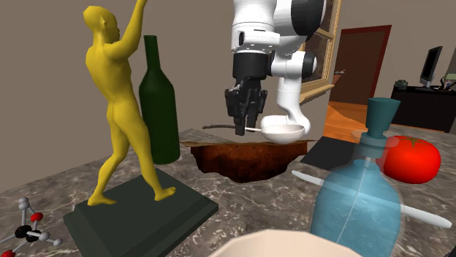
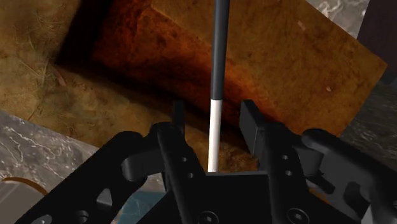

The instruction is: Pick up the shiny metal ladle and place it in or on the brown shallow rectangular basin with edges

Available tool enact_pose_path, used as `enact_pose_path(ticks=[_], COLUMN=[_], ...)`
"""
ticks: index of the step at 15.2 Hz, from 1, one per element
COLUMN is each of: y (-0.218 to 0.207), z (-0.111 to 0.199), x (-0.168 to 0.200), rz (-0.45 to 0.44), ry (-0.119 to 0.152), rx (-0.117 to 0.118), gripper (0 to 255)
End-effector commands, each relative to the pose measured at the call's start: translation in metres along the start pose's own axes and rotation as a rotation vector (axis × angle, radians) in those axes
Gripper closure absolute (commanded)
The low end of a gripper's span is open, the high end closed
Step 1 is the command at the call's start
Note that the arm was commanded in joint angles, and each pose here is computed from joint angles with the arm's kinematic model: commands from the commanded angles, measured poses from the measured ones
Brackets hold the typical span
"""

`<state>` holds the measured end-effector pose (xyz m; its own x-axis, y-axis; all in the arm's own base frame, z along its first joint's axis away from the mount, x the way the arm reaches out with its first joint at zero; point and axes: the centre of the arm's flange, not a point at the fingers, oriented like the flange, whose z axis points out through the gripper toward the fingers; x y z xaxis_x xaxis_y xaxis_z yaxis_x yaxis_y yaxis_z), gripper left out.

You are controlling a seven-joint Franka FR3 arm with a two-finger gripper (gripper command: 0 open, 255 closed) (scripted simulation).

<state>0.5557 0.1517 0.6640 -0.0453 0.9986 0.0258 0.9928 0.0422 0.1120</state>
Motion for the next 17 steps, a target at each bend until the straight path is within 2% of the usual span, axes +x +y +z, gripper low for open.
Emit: enact_pose_path(ticks=[1, 5, 9, 17], y=[0.0, 0.0, 0.0, 0.0], z=[0.0, 0.0, -0.05, -0.05], x=[0.0, 0.0, 0.0, 0.0], rz=[0.0, 0.0, 0.0, 0.0], ry=[0.0, 0.0, 0.0, 0.0], rx=[0.0, 0.0, 0.0, 0.0], gripper=[0, 0, 0, 0])
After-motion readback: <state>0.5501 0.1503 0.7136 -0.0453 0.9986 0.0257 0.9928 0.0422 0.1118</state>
